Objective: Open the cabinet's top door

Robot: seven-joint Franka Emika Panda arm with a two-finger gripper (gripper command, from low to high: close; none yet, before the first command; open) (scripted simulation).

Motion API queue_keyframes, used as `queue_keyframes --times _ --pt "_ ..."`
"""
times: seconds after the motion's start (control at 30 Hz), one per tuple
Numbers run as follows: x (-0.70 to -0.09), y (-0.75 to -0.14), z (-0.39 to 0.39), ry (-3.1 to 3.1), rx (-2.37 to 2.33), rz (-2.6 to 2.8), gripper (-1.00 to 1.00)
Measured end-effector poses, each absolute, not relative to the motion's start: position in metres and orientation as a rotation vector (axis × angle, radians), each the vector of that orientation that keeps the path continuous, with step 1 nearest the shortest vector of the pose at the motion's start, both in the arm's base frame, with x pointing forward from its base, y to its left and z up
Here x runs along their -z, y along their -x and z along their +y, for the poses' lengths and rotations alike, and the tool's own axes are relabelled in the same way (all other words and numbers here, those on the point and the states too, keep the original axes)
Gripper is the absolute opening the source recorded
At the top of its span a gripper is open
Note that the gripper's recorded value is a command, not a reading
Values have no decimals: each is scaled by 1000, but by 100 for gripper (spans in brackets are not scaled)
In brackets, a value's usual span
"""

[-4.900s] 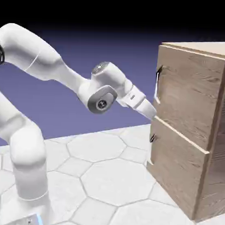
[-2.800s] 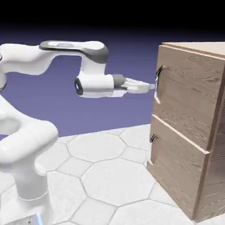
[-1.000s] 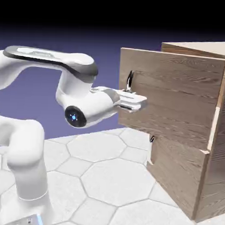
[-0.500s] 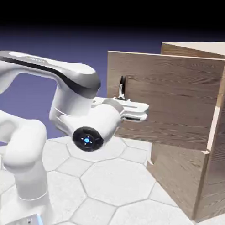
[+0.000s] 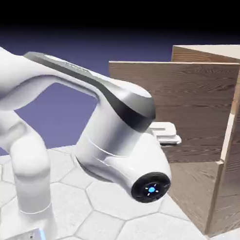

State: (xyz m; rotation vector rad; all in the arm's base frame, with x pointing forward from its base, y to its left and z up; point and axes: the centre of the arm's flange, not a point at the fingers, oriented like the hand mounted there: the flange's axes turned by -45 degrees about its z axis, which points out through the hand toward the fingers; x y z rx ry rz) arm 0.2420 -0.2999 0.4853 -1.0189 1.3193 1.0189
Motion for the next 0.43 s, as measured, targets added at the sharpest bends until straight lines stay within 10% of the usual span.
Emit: queue_keyframes --times 0.43 --pt "-485 -258 -353 1145 -1145 1249 -100"
